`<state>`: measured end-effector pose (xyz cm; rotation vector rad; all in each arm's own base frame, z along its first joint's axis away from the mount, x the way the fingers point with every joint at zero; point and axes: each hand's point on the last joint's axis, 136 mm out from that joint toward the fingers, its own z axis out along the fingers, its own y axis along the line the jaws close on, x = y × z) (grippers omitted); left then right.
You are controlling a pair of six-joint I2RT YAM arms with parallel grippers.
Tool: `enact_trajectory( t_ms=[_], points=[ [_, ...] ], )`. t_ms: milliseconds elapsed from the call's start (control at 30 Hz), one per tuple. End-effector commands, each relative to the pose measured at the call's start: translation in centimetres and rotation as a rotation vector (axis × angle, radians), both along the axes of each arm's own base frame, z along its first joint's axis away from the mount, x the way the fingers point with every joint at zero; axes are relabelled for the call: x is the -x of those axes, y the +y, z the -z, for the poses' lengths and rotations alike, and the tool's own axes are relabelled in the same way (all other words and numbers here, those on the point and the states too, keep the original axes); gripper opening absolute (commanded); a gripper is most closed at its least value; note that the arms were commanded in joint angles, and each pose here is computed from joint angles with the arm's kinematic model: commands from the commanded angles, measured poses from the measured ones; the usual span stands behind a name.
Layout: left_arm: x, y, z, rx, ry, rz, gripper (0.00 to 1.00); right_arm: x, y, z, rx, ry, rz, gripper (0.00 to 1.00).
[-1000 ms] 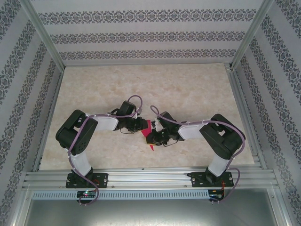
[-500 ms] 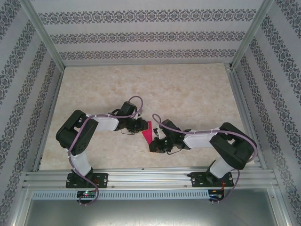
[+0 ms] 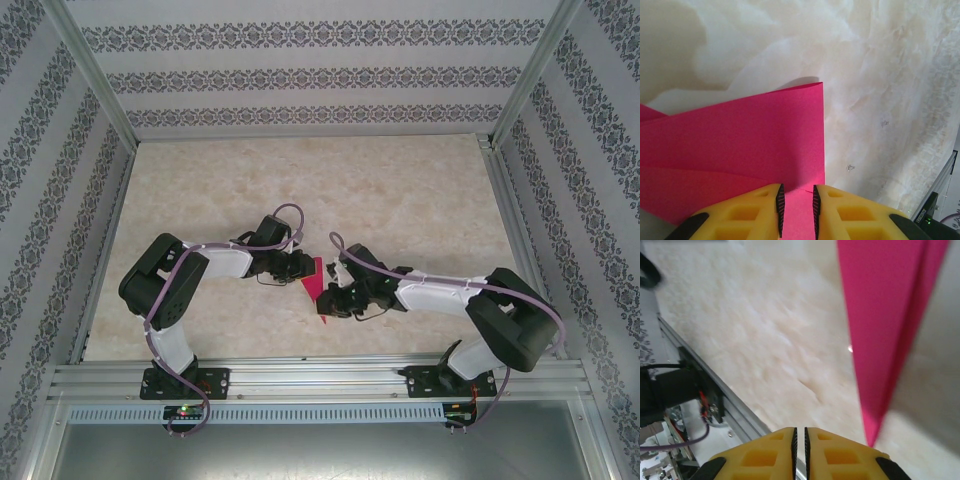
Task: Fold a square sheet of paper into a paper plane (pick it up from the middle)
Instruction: Fold the wing for the fifth time at the center of the table.
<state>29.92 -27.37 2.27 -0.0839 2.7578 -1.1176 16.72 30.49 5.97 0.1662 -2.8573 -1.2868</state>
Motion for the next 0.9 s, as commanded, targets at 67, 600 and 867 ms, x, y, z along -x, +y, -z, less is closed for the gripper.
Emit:
enact_trajectory(
  t_ms=[67, 600, 867],
  points=[
    [1.1, 2.1, 2.6, -0.113, 0.057, -0.022, 0.27, -0.4, 0.3, 1.7, 0.026, 0.043, 0.002, 0.14],
    [0.9, 2.4, 2.6, -0.135, 0.056, -0.025, 0.26, 5.4, -1.7, 6.0, 0.109, 0.158, -0.026, 0.15],
    [0.9, 1.9, 1.8, -0.104, 0.035, -0.008, 0.28, 4.1, -3.2, 2.8, 0.124, 0.056, 0.000, 0.15]
  ],
)
